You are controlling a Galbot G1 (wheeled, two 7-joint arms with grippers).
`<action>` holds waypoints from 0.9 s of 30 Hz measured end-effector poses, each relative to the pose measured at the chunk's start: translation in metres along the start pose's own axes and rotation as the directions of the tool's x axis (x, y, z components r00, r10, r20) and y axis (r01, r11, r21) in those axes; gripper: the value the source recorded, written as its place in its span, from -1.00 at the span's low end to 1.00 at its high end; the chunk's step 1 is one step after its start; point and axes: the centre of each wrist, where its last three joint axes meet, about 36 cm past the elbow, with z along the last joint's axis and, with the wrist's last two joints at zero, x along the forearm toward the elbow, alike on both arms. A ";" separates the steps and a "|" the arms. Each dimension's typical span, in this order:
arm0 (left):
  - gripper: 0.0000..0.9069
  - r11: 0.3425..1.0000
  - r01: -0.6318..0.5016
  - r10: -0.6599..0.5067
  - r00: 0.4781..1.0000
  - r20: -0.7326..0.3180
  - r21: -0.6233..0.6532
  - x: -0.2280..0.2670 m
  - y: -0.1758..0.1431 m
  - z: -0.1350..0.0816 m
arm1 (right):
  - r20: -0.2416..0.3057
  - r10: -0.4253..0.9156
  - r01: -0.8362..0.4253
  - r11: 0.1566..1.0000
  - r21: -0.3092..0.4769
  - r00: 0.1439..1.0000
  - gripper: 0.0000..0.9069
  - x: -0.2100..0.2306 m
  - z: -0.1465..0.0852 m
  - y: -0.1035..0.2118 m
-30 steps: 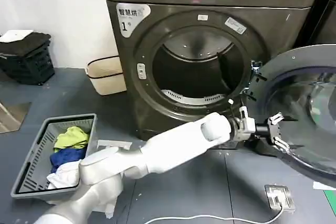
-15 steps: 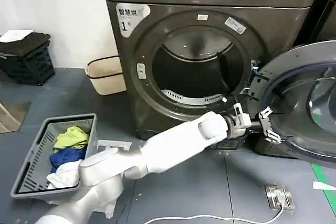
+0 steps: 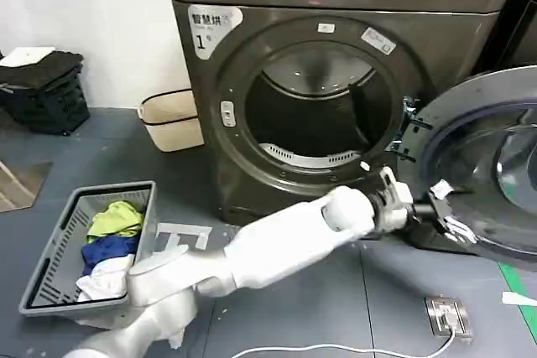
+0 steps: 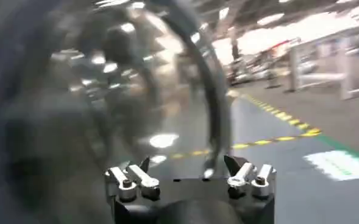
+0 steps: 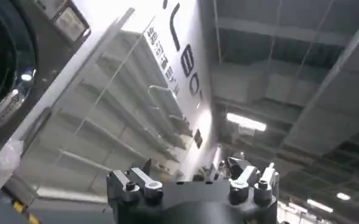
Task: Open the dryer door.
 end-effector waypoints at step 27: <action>1.00 0.994 -0.033 0.033 0.999 -0.001 -0.106 0.233 -0.069 -0.054 | -0.154 -0.061 0.054 0.997 -0.045 0.986 1.00 -0.057 -0.001 0.056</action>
